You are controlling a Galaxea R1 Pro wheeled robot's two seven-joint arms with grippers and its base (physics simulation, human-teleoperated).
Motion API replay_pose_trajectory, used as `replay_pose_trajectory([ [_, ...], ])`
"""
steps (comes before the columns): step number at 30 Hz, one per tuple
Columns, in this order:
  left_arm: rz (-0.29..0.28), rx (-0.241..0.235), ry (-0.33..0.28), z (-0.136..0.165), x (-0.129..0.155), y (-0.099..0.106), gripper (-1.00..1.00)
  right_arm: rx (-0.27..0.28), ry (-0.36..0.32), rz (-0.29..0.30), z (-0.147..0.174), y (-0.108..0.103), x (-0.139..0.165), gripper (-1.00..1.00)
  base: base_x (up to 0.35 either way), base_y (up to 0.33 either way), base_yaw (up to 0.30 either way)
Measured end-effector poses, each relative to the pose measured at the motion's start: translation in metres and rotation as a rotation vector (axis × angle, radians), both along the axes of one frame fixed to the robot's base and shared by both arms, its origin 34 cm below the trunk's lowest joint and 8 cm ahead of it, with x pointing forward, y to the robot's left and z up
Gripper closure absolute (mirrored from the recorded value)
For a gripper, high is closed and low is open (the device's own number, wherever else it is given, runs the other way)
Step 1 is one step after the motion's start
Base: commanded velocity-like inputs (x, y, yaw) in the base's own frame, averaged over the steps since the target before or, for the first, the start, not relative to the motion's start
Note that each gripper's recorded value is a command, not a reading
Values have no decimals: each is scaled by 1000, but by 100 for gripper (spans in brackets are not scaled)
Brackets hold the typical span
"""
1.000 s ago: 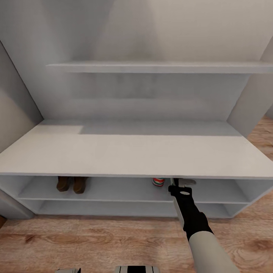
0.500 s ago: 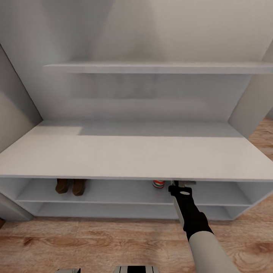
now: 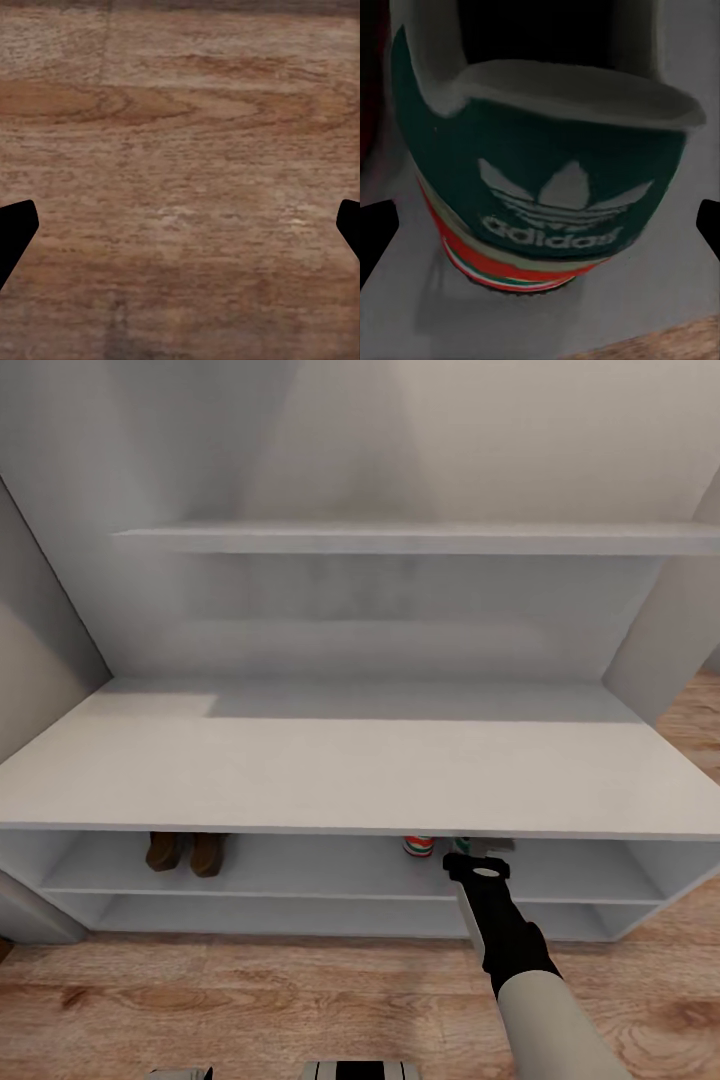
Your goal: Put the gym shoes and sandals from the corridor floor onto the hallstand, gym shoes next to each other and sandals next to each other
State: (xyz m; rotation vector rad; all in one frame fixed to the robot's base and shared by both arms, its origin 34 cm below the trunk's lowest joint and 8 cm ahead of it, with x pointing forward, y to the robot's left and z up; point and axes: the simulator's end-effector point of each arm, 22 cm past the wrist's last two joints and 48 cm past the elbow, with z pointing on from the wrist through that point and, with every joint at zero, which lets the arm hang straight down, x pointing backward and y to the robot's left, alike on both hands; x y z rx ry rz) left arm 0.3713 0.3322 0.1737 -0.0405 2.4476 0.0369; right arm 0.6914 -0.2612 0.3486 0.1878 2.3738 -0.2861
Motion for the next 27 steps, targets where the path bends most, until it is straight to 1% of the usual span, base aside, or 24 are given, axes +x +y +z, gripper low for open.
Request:
replay_pose_trajectory([
  [3, -1, 0, 0, 0, 0, 0, -100, 0, 0, 0, 0, 0, 0, -100, -128, 0, 0],
  [6, -2, 0, 1, 0, 0, -1, -100, 0, 0, 0, 0, 0, 0, -100, -270, 0, 0],
  [27, 8, 7, -16, 3, 7, 4, -100, 4, 22, 3, -9, 2, -6, -100, -335, 0, 0],
])
